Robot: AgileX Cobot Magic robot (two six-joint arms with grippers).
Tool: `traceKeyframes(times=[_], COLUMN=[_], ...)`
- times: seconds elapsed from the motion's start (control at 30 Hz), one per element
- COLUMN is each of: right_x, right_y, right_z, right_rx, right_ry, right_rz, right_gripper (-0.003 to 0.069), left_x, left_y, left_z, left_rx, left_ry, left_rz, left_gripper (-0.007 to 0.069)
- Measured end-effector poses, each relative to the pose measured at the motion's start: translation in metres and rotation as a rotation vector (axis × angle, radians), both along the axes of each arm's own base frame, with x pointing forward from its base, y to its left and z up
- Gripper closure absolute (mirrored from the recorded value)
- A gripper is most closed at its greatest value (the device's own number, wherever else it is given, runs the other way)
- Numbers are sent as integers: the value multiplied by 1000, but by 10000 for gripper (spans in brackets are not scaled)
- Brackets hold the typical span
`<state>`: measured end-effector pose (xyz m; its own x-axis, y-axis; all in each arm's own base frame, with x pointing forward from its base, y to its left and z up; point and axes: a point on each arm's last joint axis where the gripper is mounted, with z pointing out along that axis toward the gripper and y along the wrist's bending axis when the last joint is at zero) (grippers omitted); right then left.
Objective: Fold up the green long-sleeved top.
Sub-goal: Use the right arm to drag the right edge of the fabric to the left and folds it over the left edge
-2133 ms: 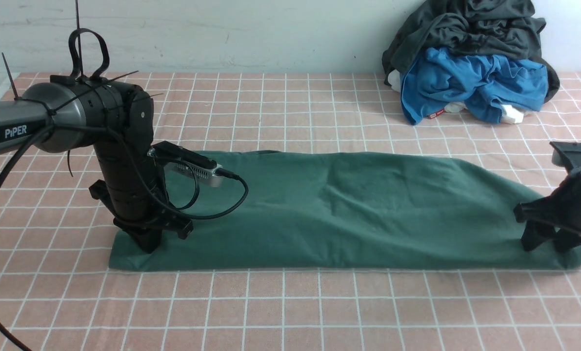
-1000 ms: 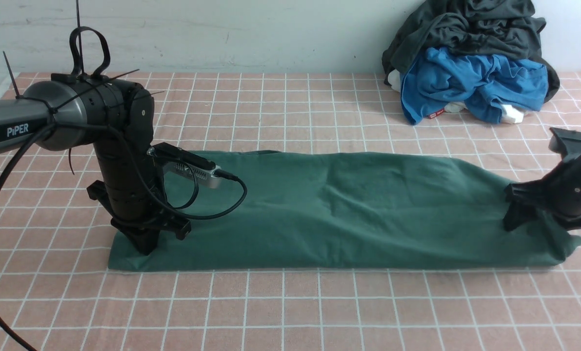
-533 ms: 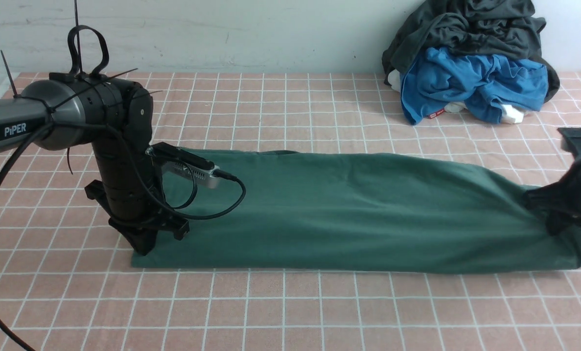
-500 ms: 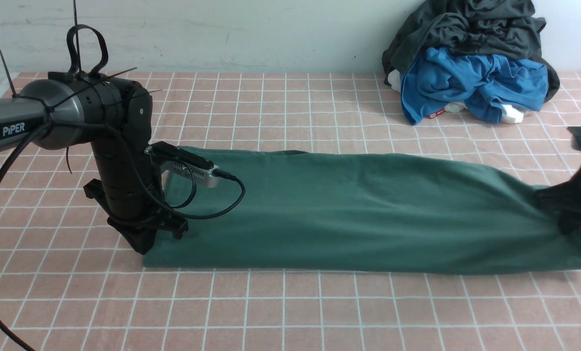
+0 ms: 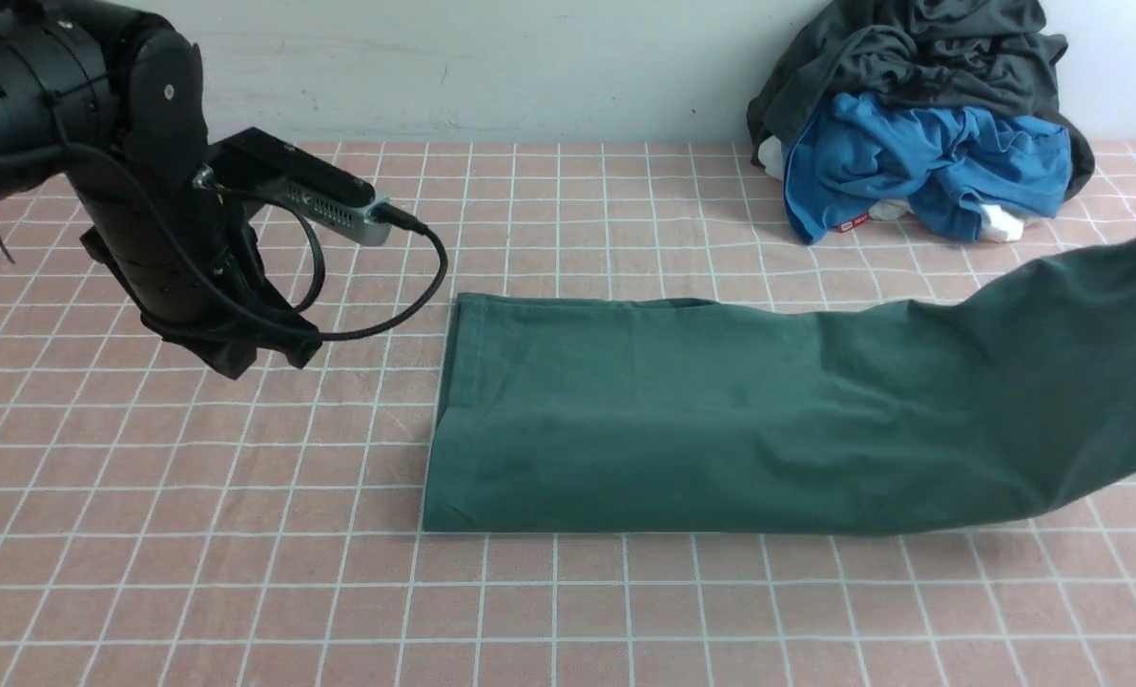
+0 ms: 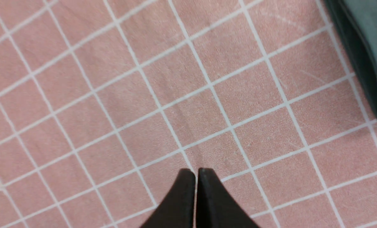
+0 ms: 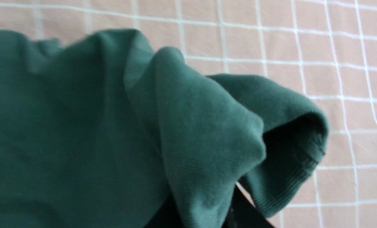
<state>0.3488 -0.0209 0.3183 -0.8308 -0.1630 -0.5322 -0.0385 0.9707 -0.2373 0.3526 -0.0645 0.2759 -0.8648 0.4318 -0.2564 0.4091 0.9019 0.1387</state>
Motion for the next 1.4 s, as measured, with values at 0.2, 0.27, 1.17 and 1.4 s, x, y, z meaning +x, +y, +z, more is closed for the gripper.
traceKeyframes(times=[0.2, 0.27, 1.17, 1.4], right_x=[4, 6, 53, 77], right_y=[105, 145, 316, 240], right_z=[47, 57, -70, -66], right_rx=[50, 94, 550, 260], right_ry=[-62, -87, 201, 256], right_rz=[276, 372, 686, 534], right_gripper=[614, 614, 216, 153], left_x=[-10, -15, -38, -31], left_y=[5, 10, 18, 7], left_z=[22, 31, 65, 54], left_rx=[30, 66, 55, -44], left_ry=[-64, -82, -167, -141], left_rz=[-7, -8, 73, 53], left_gripper=[632, 632, 632, 632])
